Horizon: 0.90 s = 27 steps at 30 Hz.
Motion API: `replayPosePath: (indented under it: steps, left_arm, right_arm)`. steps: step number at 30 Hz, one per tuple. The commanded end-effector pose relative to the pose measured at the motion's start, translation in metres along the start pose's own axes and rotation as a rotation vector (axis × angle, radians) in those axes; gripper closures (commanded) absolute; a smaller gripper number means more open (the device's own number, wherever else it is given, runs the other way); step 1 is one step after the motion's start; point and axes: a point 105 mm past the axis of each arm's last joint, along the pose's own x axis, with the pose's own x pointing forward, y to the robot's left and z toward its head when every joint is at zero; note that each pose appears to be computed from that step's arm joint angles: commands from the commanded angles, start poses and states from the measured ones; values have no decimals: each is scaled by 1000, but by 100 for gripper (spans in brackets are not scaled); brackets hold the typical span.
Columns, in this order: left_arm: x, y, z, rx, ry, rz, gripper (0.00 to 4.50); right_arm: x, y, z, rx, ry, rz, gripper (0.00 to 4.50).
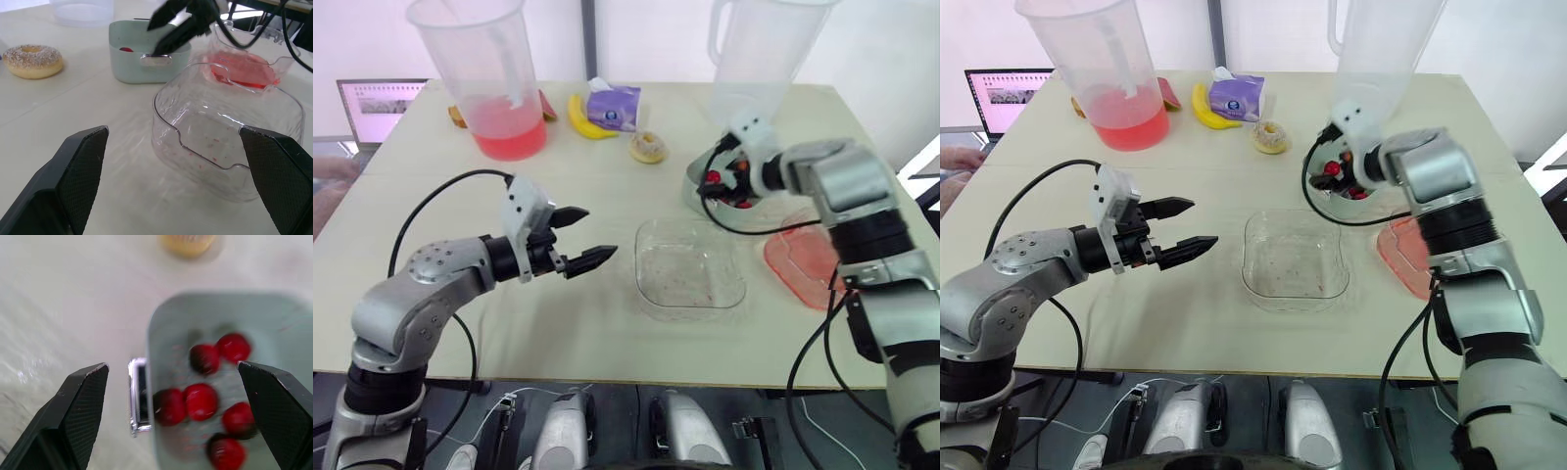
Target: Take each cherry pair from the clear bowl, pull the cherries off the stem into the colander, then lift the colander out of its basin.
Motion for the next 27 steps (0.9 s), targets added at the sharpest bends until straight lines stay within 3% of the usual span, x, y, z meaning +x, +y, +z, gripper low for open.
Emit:
replayPosePath:
  steps: [1, 8, 13, 17, 22, 27]
  left_arm:
    - [-1, -3, 11, 49, -23, -43, 0]
    - [-32, 3, 14, 71, 10, -122, 0]
    - [-61, 13, 0, 56, 76, -117, 0]
    - [-93, 33, -31, 9, 184, -36, 0]
    - [-119, 52, -45, -26, 212, 61, 0]
    - [-125, 52, -51, 18, 249, 62, 0]
  right_arm:
    - [-43, 10, 32, -24, -166, 9, 2]
    - [-106, 54, -27, -90, -212, 90, 2]
    - [-138, 58, -81, -7, -231, 49, 2]
    - [-164, 66, -118, 44, -236, 31, 2]
    - [-181, 58, -142, 52, -191, -26, 2]
    - [-181, 54, -150, 57, -180, -35, 2]
